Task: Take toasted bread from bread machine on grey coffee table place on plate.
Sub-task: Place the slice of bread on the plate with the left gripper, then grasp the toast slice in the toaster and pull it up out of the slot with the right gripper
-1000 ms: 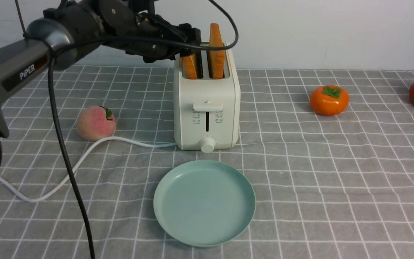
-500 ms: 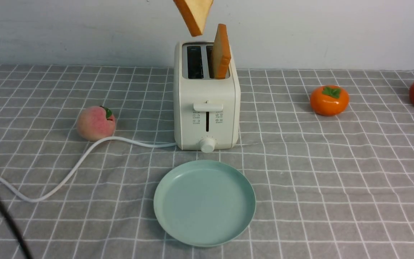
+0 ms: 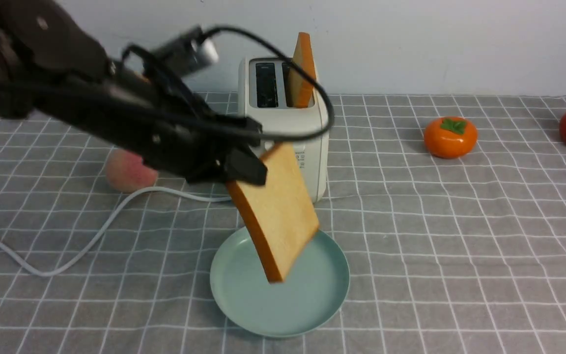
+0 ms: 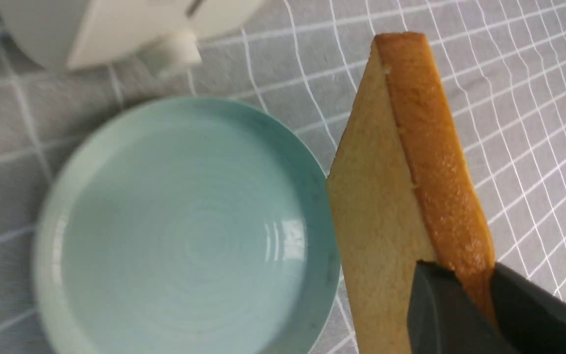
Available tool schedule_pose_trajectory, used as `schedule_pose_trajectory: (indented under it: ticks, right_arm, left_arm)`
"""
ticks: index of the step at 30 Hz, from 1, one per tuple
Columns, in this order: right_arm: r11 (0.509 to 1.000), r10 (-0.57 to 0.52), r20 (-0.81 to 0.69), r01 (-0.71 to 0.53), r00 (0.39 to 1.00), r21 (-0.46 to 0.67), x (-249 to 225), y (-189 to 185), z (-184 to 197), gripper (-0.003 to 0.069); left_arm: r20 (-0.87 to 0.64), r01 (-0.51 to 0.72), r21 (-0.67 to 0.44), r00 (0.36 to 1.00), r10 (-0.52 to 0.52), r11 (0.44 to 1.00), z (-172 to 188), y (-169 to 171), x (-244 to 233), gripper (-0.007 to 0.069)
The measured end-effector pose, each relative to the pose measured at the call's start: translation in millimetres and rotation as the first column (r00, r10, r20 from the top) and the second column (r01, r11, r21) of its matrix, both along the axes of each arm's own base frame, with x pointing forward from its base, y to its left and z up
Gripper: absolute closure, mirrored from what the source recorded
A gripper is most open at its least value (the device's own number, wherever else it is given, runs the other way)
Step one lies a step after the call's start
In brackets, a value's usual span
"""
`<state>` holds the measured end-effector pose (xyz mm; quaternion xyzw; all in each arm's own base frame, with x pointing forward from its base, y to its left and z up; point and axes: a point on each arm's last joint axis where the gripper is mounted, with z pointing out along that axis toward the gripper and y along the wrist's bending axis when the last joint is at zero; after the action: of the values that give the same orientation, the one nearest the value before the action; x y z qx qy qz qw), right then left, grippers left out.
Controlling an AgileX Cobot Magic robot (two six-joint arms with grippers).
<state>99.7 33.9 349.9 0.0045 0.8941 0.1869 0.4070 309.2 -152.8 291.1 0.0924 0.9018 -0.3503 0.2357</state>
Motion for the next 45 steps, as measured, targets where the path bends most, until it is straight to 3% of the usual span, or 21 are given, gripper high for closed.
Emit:
schedule_pose_trajectory:
  ticks: [5, 9, 14, 18, 21, 26, 33, 36, 40, 45]
  right_arm:
    - [1.0, -0.002, 0.007, 0.002, 1.0, 0.001, 0, 0, 1, 0.0627]
    - [1.0, -0.004, 0.014, 0.004, 1.0, 0.004, 1, 0, 1, 0.0626]
    - [1.0, -0.005, 0.017, 0.005, 1.0, 0.004, 1, 0, 1, 0.0626]
    - [1.0, -0.007, 0.021, 0.007, 1.0, 0.005, 1, 0, 2, 0.0626]
    - [1.0, -0.007, 0.021, 0.007, 1.0, 0.005, 1, 0, 2, 0.0622]
    - [1.0, -0.004, 0.017, 0.004, 1.0, 0.004, 1, 0, 3, 0.0617]
    - [1.0, 0.024, -0.106, -0.026, 0.994, -0.015, 12, 3, 23, 0.0609]
    - [0.998, 0.047, -0.184, -0.055, 0.982, -0.037, 31, 6, 32, 0.0604]
    - [0.995, 0.087, -0.245, -0.098, 0.966, -0.032, 73, 14, 40, 0.0597]
    - [0.988, 0.135, -0.264, -0.151, 0.955, -0.043, 122, 32, 39, 0.0564]
  left_arm:
    - [-0.03, -0.061, -0.053, 0.998, 0.059, 0.997, -49, -13, -2, 0.0562]
    - [-0.036, -0.131, -0.054, 0.991, 0.129, 0.99, -63, -13, 8, 0.0562]
    - [-0.035, -0.125, -0.013, 0.992, 0.125, 0.992, -73, -12, 10, 0.0515]
    - [-0.023, -0.093, 0.041, 0.995, 0.094, 0.995, -78, -10, 10, 0.0345]
    - [0.004, -0.048, 0.103, 0.999, 0.047, 0.994, -80, -8, 9, 0.0258]
    - [0.055, -0.021, 0.2, 0.998, 0.01, 0.98, -71, 0, 4, 0.0231]
    - [0.167, -0.105, 0.333, 0.985, 0.051, 0.937, -34, 22, -10, 0.0316]
    - [0.147, -0.17, 0.355, 0.981, 0.125, 0.919, -16, 33, -24, 0.0416]
    - [0.088, -0.233, 0.398, 0.972, 0.216, 0.887, 4, 48, -48, 0.0613]
    - [0.117, -0.262, 0.404, 0.965, 0.234, 0.876, 17, 62, -76, 0.0639]
